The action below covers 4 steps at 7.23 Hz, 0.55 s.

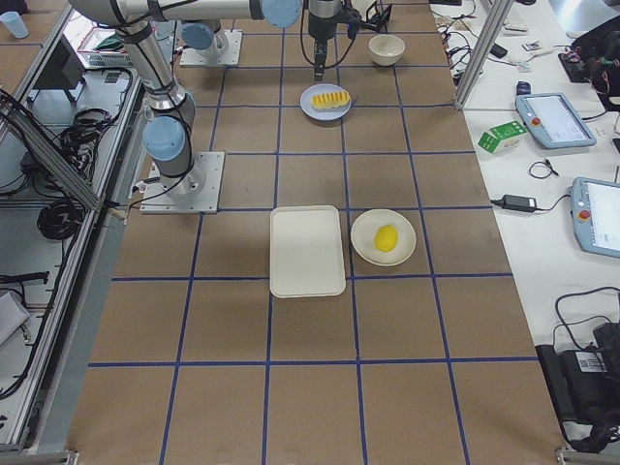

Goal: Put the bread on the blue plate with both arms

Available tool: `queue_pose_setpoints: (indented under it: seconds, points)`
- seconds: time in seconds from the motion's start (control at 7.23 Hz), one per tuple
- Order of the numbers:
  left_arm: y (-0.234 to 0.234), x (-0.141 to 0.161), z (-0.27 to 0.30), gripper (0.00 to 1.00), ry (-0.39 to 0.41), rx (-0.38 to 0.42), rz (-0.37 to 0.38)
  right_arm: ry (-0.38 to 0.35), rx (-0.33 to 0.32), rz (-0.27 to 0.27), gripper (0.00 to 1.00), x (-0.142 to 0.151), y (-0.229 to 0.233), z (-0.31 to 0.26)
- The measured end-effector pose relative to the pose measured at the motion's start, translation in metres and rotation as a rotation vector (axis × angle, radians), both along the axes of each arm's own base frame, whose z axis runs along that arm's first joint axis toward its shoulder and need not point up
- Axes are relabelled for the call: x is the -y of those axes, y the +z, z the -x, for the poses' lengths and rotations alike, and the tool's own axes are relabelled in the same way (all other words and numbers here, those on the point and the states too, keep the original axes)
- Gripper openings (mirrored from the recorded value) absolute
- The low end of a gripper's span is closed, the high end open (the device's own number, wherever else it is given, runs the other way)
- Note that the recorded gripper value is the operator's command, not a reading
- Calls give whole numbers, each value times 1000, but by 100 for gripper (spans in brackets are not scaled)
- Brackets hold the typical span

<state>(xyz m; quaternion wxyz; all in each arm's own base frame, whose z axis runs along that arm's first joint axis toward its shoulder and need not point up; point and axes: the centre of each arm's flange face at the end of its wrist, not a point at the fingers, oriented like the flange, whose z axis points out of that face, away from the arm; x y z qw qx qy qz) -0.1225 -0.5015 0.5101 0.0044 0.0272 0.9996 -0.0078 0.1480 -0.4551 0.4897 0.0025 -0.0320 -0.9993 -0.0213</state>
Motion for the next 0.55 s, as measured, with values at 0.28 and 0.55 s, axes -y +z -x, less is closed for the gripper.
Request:
queue_pose_setpoints:
  seconds: [0.28,0.55]
  points:
    - [0,1,1,100,3,-7,5,0,-8,4,100,-1,1,1]
    - [-1,1,1,100,8,-11,5,1,-8,4,100,-2,2,0]
